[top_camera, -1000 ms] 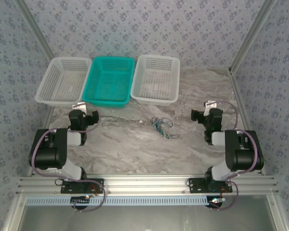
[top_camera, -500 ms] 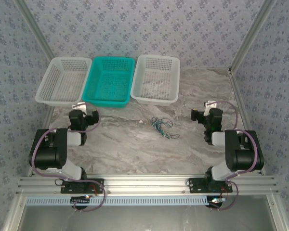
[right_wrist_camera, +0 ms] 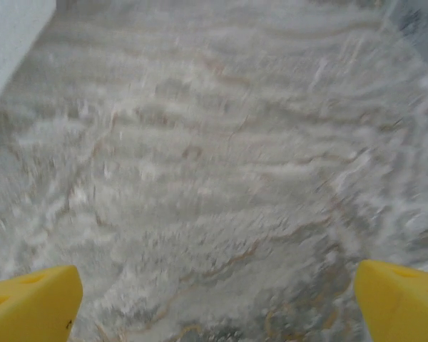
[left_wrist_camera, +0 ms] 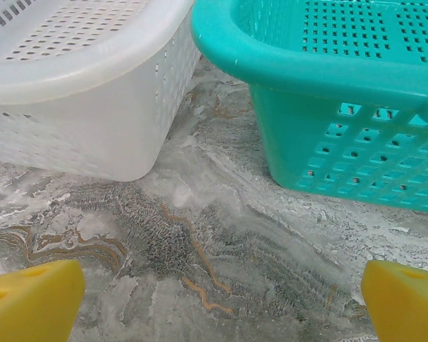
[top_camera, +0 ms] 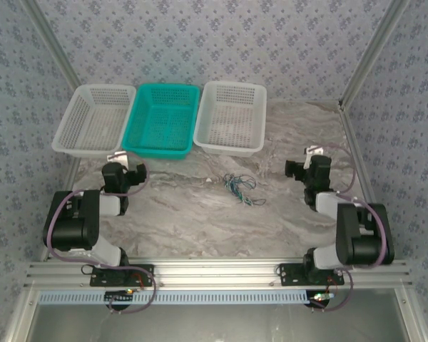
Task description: Untangle the cables
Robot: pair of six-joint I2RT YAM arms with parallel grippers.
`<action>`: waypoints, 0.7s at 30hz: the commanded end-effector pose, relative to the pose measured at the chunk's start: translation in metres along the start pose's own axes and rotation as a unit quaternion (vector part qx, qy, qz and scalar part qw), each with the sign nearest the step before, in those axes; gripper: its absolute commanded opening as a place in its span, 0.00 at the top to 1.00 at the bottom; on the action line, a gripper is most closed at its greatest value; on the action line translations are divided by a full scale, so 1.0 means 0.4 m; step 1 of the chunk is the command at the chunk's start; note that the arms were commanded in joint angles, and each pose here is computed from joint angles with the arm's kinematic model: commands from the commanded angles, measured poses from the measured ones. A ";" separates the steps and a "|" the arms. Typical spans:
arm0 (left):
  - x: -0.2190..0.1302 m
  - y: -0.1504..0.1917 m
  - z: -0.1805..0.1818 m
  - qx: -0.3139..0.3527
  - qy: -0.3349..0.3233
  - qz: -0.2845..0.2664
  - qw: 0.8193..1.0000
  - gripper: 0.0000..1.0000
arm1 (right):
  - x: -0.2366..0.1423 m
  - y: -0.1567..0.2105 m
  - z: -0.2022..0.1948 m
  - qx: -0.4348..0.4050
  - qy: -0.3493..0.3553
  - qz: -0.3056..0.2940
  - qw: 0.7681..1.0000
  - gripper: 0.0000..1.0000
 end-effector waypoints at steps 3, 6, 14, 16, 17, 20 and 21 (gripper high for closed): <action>-0.001 -0.040 -0.002 0.004 0.006 -0.031 0.999 0.01 | -0.193 -0.125 -0.018 0.170 0.054 0.052 0.983 0.00; -0.001 -0.041 -0.003 0.005 0.004 -0.033 0.999 0.01 | -0.268 -0.133 0.025 0.207 -0.031 0.077 0.975 0.00; -0.098 -0.116 -0.032 0.024 -0.028 -0.036 0.999 0.01 | -0.348 -0.050 0.193 0.194 -0.186 0.180 0.946 0.00; -0.132 -0.135 -0.036 0.012 -0.033 -0.031 0.999 0.01 | -0.355 -0.018 0.227 0.162 -0.185 0.202 0.948 0.00; -0.153 -0.144 -0.041 0.003 -0.031 -0.034 0.999 0.01 | -0.355 -0.002 0.242 0.146 -0.183 0.212 0.949 0.00; -0.219 -0.168 -0.049 -0.036 -0.023 -0.043 0.998 0.01 | -0.340 0.025 0.284 0.116 -0.188 0.232 0.947 0.00; -0.239 -0.172 -0.052 -0.057 -0.016 -0.042 0.997 0.01 | -0.331 0.030 0.298 0.108 -0.190 0.236 0.947 0.00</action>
Point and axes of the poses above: each hand's point on the last joint's axis, 136 mm out from that joint toward the fingers, its own x axis out along the fingers, its own z axis along the line the jaws close on, y = z × x, the point moved 8 cm from there along -x, back along the fingers, and after that the axes turned 4 degrees about x, right-handed, at the moved point
